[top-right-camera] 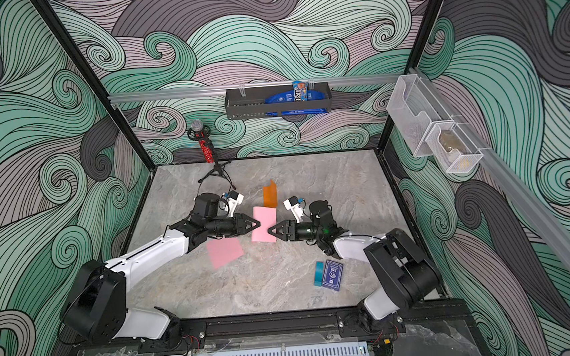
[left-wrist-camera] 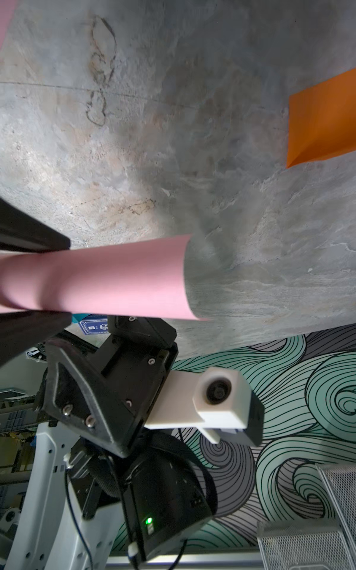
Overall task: Fold the square paper along the opposite sides
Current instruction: Pick up the paper from the center of the board.
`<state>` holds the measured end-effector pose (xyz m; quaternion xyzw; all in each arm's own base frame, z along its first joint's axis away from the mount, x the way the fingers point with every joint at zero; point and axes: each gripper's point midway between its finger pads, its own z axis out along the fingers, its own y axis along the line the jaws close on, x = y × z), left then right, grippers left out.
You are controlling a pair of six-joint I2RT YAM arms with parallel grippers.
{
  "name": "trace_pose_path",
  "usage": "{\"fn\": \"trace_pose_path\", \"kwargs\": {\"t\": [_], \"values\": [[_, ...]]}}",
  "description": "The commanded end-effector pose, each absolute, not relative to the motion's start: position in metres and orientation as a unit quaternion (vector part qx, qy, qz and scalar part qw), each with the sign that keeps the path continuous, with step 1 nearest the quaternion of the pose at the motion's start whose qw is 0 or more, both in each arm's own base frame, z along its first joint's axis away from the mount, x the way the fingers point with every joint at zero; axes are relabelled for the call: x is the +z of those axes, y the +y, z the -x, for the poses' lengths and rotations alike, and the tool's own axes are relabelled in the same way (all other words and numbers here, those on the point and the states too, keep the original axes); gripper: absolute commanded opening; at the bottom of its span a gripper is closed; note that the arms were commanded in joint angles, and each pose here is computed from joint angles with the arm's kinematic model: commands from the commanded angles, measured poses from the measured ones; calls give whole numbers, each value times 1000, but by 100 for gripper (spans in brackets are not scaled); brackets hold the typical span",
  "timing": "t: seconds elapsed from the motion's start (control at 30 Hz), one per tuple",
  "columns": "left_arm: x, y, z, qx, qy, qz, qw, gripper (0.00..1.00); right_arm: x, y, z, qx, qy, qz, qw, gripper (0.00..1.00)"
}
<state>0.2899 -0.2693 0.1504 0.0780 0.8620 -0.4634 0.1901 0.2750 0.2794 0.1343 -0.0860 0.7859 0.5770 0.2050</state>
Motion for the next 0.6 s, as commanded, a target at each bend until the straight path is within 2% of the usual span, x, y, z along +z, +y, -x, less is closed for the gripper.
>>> {"fn": "trace_pose_path", "kwargs": {"t": [0.0, 0.07, 0.27, 0.37, 0.43, 0.5, 0.57], "values": [[157, -273, -285, -494, 846, -78, 185, 34, 162, 289, -276, 622, 748, 102, 208, 58], [167, -273, -283, -501, 839, -80, 197, 33, 164, 290, -279, 627, 743, 101, 210, 52], [174, -269, -287, -493, 839, -81, 215, 35, 160, 290, -286, 610, 756, 105, 214, 19], [177, -261, -293, -481, 843, -84, 224, 47, 168, 288, -284, 600, 758, 122, 223, 8], [181, -253, -299, -484, 841, -82, 227, 61, 179, 287, -281, 599, 754, 135, 232, 3], [185, -249, -301, -497, 834, -83, 225, 73, 191, 287, -277, 604, 747, 146, 236, 3], [191, -251, -298, -513, 823, -93, 224, 80, 201, 290, -272, 613, 740, 155, 231, 3]]}}
